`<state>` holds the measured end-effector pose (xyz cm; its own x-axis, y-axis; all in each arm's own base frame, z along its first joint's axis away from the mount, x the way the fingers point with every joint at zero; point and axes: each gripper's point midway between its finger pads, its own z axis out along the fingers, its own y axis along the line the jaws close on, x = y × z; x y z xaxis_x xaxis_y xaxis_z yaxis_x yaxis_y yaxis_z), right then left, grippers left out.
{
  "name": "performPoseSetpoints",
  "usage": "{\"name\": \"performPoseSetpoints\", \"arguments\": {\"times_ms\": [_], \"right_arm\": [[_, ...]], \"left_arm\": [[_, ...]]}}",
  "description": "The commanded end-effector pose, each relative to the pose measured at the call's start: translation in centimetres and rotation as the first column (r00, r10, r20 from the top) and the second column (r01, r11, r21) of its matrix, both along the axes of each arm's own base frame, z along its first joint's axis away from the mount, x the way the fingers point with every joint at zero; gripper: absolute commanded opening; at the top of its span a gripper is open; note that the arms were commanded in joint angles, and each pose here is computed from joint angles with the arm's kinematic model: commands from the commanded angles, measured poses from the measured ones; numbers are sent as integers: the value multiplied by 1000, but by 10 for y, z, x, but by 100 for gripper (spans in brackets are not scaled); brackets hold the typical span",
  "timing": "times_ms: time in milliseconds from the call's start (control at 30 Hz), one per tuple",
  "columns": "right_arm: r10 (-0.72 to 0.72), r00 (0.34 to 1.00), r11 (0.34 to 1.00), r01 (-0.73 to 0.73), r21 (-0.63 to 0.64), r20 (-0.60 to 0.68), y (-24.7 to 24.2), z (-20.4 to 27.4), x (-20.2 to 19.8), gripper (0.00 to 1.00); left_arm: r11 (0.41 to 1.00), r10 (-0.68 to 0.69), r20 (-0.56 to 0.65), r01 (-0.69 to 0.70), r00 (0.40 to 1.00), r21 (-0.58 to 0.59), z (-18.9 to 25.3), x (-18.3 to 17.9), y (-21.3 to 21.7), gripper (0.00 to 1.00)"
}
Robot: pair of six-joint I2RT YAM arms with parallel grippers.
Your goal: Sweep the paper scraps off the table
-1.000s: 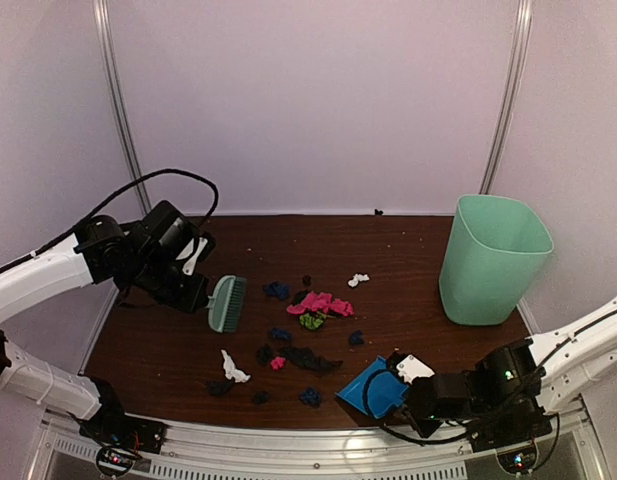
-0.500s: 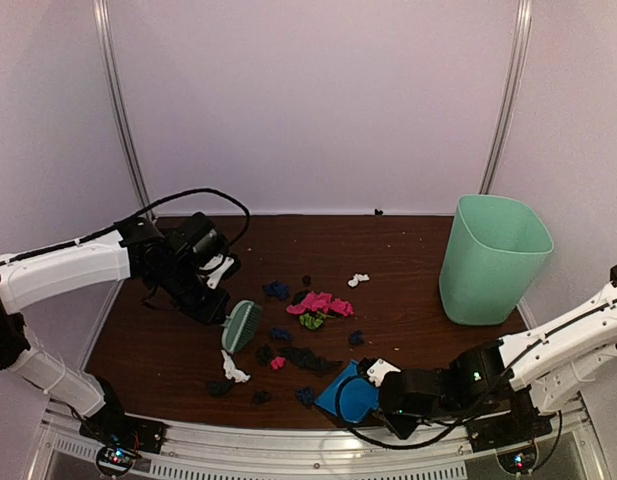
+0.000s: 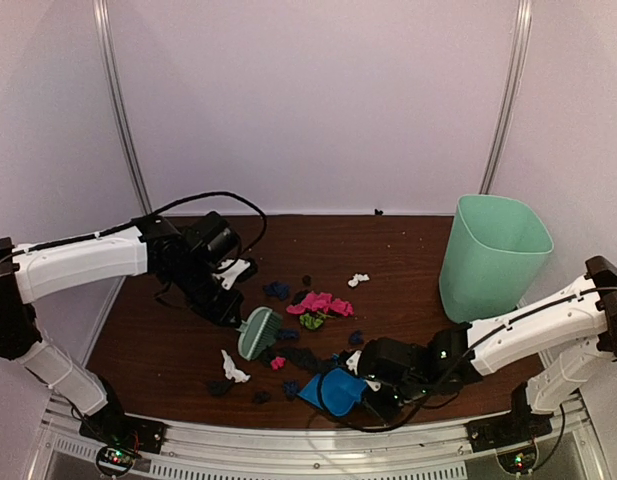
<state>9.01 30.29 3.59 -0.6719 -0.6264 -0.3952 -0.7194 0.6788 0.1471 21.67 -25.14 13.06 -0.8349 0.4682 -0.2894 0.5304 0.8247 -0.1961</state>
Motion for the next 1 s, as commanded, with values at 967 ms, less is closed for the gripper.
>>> {"name": "performPoseSetpoints", "arguments": {"times_ms": [967], "right_arm": [[70, 997, 994, -73, 85, 37, 63, 7, 34, 0]], "left_arm": [[977, -102, -130, 75, 986, -198, 17, -32, -48, 0]]}}
